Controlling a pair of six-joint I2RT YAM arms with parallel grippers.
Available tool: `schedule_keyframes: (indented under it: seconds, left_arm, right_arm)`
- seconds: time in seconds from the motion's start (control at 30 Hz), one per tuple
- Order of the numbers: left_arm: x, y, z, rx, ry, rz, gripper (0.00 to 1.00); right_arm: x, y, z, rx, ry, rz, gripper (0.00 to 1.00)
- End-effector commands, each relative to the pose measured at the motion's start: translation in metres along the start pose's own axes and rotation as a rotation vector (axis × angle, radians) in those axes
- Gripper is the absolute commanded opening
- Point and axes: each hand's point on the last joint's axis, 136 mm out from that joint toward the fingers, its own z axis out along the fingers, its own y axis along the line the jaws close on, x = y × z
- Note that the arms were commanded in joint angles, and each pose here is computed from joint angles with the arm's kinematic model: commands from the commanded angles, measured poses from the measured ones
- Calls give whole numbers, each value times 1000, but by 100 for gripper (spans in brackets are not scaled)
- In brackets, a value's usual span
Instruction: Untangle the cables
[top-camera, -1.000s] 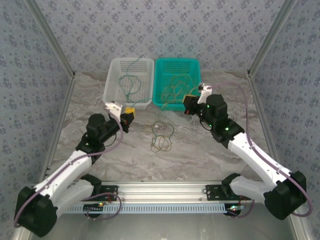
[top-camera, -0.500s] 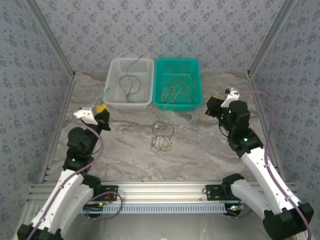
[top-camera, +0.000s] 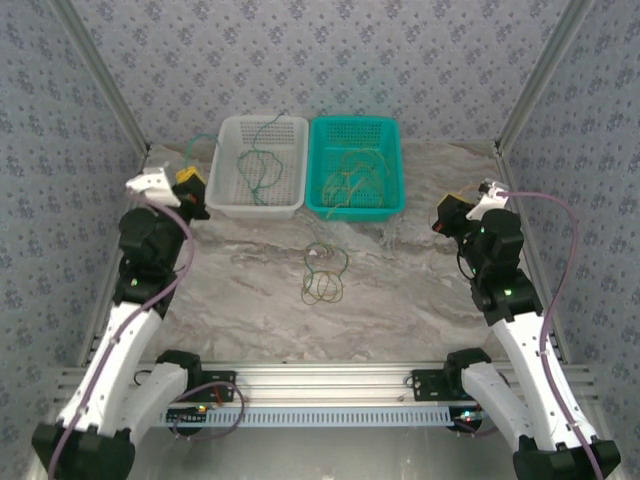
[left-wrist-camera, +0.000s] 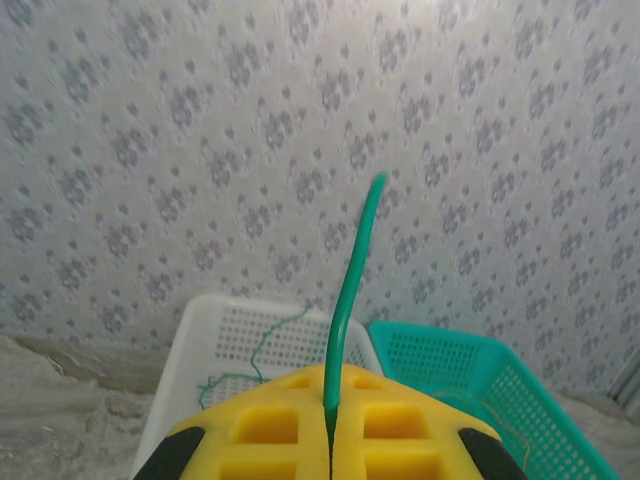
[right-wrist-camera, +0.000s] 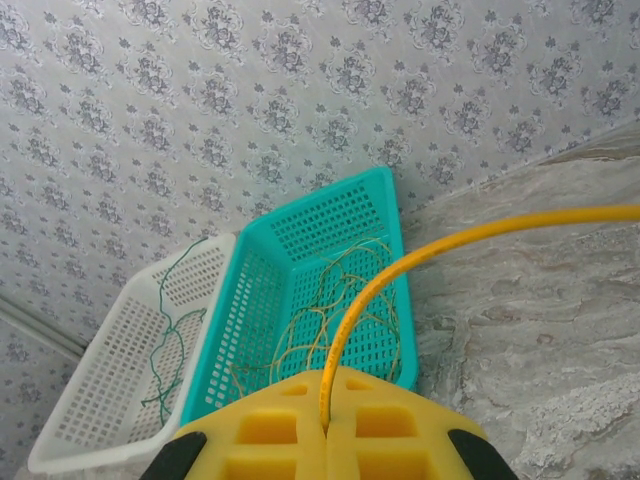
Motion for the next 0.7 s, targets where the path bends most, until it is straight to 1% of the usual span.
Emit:
schedule_keyframes:
  seconds: [0.0,0.07,0.2,0.3,0.47,0.67]
  left_arm:
    - [9,3,26,-12,70,35,0]
    - [15,10,44,-52,105,37,0]
    - [30,15,76,-60,144,56,0]
    - [50,24,103,-93,207,69,0]
    - [96,37,147,-114,337,84,0]
    - [152,58,186,-175,461,62,0]
  right_arm:
    - [-9,4,-7,-11,-23,2,0]
    - [-12,5,-9,-11,-34,-6,0]
    - [-15,6,-12,-13,-42,-12,0]
    - [-16,8,-13,-21,-46,-19,0]
    - [-18,11,-13,-35,-53,-35,0]
    - [-16,14,-9,-64,-73,-70,0]
